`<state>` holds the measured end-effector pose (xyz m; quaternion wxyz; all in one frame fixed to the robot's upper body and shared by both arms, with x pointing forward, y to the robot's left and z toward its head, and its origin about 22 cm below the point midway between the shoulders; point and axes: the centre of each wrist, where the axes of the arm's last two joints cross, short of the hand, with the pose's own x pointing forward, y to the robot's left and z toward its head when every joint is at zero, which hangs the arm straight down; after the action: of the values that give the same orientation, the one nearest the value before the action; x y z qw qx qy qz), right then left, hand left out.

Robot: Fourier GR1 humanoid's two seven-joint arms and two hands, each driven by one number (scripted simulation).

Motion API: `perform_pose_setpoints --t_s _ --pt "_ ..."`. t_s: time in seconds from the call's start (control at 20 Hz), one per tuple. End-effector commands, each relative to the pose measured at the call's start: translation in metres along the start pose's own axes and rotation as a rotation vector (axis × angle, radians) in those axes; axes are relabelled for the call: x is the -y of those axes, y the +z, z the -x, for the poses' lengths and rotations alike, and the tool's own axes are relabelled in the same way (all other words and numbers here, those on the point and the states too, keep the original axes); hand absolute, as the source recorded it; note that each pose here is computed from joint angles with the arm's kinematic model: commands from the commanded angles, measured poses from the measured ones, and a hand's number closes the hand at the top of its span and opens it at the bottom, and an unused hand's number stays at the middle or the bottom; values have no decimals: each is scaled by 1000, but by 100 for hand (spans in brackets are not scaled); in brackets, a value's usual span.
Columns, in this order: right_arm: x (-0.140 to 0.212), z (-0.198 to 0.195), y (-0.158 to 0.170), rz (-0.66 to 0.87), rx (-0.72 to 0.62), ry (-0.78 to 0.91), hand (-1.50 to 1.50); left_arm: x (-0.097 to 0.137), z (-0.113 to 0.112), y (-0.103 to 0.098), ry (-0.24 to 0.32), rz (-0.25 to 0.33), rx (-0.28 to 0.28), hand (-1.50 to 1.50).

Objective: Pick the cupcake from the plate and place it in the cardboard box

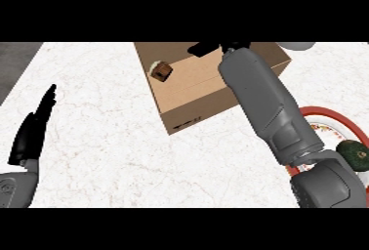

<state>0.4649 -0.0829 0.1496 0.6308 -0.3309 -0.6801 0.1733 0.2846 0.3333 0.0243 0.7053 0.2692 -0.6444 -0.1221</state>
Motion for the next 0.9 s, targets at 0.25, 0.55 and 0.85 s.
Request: perform_pose_setpoints --t_s 0.25,0.55,0.85 --pt "29 18 -14 226 41 -260 -150 -11 11 3 -10 -13 -30 0" --pt "64 49 -26 218 88 -379 -150 -21 23 10 -6 -43 -59 0" --pt "99 104 -26 248 13 -349 -150 -24 34 17 -13 -51 -81 0"
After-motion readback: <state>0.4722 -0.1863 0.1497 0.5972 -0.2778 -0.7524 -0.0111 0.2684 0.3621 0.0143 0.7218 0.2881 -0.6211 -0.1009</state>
